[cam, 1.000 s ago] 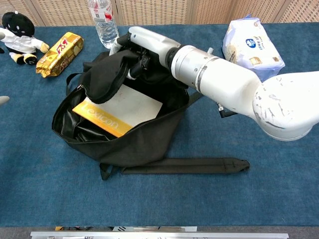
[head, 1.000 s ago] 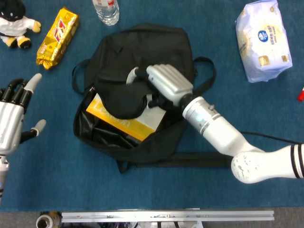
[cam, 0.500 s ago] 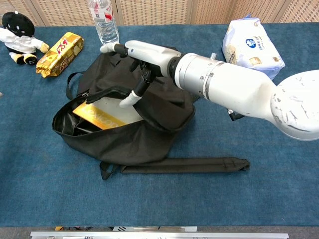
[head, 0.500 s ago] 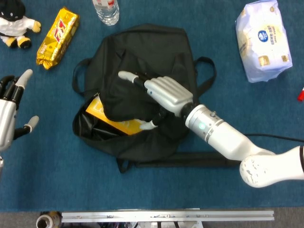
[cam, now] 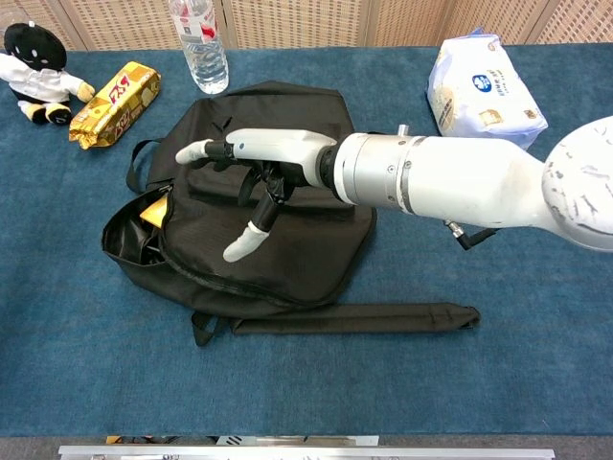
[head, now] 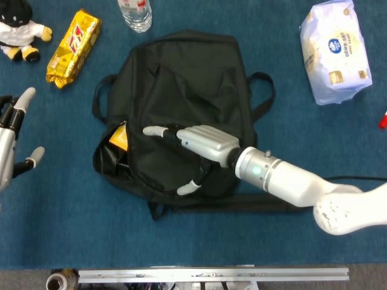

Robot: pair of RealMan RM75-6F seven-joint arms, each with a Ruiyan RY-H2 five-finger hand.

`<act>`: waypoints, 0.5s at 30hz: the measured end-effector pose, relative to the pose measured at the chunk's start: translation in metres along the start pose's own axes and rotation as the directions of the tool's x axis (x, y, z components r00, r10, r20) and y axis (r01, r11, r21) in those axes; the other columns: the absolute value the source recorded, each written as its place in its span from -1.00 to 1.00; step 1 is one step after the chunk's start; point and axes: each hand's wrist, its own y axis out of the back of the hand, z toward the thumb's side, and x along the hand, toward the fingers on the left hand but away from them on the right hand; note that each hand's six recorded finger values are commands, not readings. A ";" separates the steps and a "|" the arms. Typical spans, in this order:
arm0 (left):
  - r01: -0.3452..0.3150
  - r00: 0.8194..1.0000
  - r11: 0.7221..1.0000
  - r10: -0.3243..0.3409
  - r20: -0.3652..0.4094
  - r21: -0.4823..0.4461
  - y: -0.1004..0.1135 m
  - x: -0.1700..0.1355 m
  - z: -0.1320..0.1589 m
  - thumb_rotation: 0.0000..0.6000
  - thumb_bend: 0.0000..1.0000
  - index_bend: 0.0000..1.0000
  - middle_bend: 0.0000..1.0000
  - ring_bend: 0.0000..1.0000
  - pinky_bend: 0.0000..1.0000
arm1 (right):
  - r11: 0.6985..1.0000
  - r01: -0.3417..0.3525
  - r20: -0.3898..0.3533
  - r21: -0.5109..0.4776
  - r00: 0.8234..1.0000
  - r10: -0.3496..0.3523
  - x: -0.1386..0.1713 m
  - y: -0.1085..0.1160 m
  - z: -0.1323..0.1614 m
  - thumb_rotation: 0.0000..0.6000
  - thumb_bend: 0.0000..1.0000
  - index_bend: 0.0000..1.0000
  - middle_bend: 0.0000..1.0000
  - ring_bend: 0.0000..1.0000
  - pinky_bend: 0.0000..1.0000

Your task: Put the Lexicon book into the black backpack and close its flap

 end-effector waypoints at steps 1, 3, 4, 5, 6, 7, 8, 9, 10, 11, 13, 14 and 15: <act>0.001 1.000 1.000 -0.001 0.001 0.001 0.000 0.000 0.000 1.00 -0.70 -0.85 -0.49 -0.62 -0.36 | 1.000 -0.001 -0.005 0.003 1.000 0.001 0.002 0.001 0.000 1.00 -0.91 -1.00 -0.86 -0.95 -0.43; 0.002 1.000 1.000 -0.002 0.002 0.003 0.000 0.000 0.001 1.00 -0.70 -0.85 -0.49 -0.62 -0.36 | 1.000 0.007 -0.016 0.012 1.000 -0.006 0.006 0.006 0.000 1.00 -0.91 -1.00 -0.85 -0.95 -0.43; 0.002 1.000 1.000 -0.002 0.004 0.004 0.000 0.001 0.001 1.00 -0.69 -0.85 -0.49 -0.62 -0.36 | 1.000 0.012 -0.019 0.016 1.000 -0.012 0.009 0.009 -0.001 1.00 -0.91 -1.00 -0.84 -0.95 -0.43; 0.001 1.000 1.000 -0.001 0.004 0.004 0.000 0.001 0.001 1.00 -0.69 -0.85 -0.49 -0.62 -0.36 | 0.999 0.022 -0.023 0.024 1.000 -0.021 0.013 0.012 -0.001 1.00 -0.91 -1.00 -0.83 -0.95 -0.43; 0.000 1.000 1.000 0.000 0.003 0.004 0.000 0.001 0.001 1.00 -0.70 -0.85 -0.49 -0.62 -0.36 | 0.999 0.032 -0.024 0.034 0.999 -0.031 0.016 0.015 -0.003 1.00 -0.91 -1.00 -0.82 -0.94 -0.43; 0.000 1.000 1.000 0.000 0.001 0.004 0.000 0.001 0.001 1.00 -0.70 -0.85 -0.49 -0.62 -0.36 | 0.998 0.044 -0.023 0.048 0.999 -0.043 0.019 0.018 -0.004 1.00 -0.91 -1.00 -0.81 -0.94 -0.43; -0.001 1.000 1.000 0.001 -0.001 0.003 0.000 0.001 0.000 1.00 -0.70 -0.84 -0.49 -0.62 -0.36 | 0.996 0.063 -0.021 0.063 0.998 -0.062 0.023 0.022 -0.007 1.00 -0.91 -1.00 -0.80 -0.93 -0.43; -0.002 1.000 1.000 0.002 -0.004 0.002 0.001 0.001 0.000 1.00 -0.70 -0.84 -0.49 -0.62 -0.36 | 0.994 0.079 -0.015 0.073 0.997 -0.078 0.026 0.025 -0.010 1.00 -0.91 -1.00 -0.78 -0.92 -0.43; -0.003 1.000 1.000 0.003 -0.008 0.001 0.001 0.001 -0.002 1.00 -0.70 -0.84 -0.49 -0.62 -0.36 | 0.992 0.097 -0.008 0.083 0.995 -0.097 0.030 0.028 -0.013 1.00 -0.89 -1.00 -0.77 -0.90 -0.43; -0.005 1.000 1.000 0.005 -0.012 -0.001 0.001 0.001 -0.003 1.00 -0.70 -0.84 -0.49 -0.62 -0.36 | 0.988 0.124 0.004 0.097 0.992 -0.125 0.035 0.033 -0.018 1.00 -0.85 -1.00 -0.74 -0.88 -0.43; -0.009 1.000 1.000 0.008 -0.022 -0.004 0.002 0.001 -0.006 1.00 -0.70 -0.84 -0.49 -0.62 -0.36 | 0.978 0.169 0.024 0.123 0.985 -0.173 0.043 0.042 -0.027 1.00 -0.74 -1.00 -0.68 -0.85 -0.40; -0.010 1.000 1.000 0.010 -0.027 -0.003 0.002 0.001 -0.008 1.00 -0.70 -0.83 -0.49 -0.62 -0.36 | 0.969 0.201 0.040 0.142 0.977 -0.208 0.049 0.047 -0.034 1.00 -0.68 -1.00 -0.64 -0.82 -0.37; -0.011 0.999 1.000 0.010 -0.031 -0.002 0.002 0.000 -0.010 1.00 -0.70 -0.83 -0.49 -0.62 -0.36 | 0.962 0.226 0.052 0.156 0.970 -0.236 0.055 0.051 -0.039 1.00 -0.65 -1.00 -0.61 -0.80 -0.34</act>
